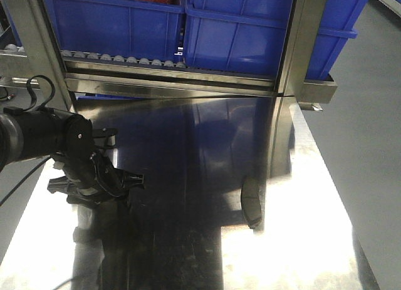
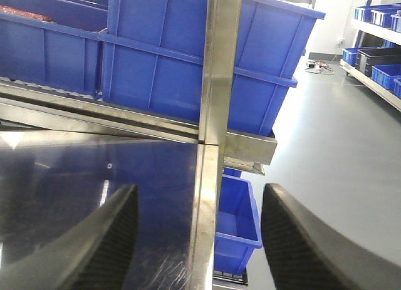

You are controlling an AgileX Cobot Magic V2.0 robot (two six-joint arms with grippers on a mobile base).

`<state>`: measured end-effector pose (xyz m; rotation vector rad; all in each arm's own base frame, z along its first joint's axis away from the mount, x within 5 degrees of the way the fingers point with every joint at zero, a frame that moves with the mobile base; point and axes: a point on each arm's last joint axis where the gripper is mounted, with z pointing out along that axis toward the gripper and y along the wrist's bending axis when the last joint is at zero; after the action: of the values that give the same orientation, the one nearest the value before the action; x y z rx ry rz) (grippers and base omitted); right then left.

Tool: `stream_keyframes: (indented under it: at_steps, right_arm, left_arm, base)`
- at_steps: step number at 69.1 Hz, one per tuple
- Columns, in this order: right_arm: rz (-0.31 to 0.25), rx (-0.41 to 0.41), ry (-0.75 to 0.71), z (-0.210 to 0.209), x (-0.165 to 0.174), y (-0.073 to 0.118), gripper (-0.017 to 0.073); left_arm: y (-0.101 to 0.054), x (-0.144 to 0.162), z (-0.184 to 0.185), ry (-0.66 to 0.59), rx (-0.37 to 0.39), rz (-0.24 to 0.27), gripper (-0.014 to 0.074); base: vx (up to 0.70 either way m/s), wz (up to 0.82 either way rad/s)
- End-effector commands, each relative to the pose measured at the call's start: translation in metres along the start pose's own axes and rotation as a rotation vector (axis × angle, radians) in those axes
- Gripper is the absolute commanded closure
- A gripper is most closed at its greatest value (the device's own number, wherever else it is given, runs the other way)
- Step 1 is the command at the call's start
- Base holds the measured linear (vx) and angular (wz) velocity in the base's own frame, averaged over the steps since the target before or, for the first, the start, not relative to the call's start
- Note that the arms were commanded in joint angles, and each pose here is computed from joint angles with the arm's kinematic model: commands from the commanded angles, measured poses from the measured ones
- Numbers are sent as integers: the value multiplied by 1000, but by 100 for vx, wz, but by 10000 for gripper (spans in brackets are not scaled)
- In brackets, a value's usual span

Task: Move and align brake pads A on conveyor
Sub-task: 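Lower the left gripper onto the nearer brake pad and grasp it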

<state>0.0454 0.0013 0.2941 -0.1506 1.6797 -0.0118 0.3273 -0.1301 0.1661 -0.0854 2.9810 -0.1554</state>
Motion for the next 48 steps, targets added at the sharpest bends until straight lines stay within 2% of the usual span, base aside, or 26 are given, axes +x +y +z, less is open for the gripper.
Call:
stream_keyframes:
  at_steps: [1, 22, 34, 43, 48]
  right_arm:
    - [-5, 4, -88, -2, -14, -1, 144]
    - [-5, 4, -88, -2, -14, -1, 144]
    - [-5, 4, -88, -2, -14, -1, 144]
    - [-5, 4, -88, -2, -14, -1, 144]
    - [-5, 4, -88, -2, -14, -1, 144]
  left_arm:
    - [-7, -8, -18, -81, 47, -20, 208]
    - [-5, -7, -18, -70, 30, -6, 602]
    - [-1, -5, -21, -67, -16, 35, 601]
    - [-3, 1, -36, -166, -33, 119, 601]
    - [-3, 9, -48, -242, -13, 125, 601]
  base:
    - [0, 0]
    - [0, 0]
    - [0, 0]
    - [0, 0]
    - [0, 0]
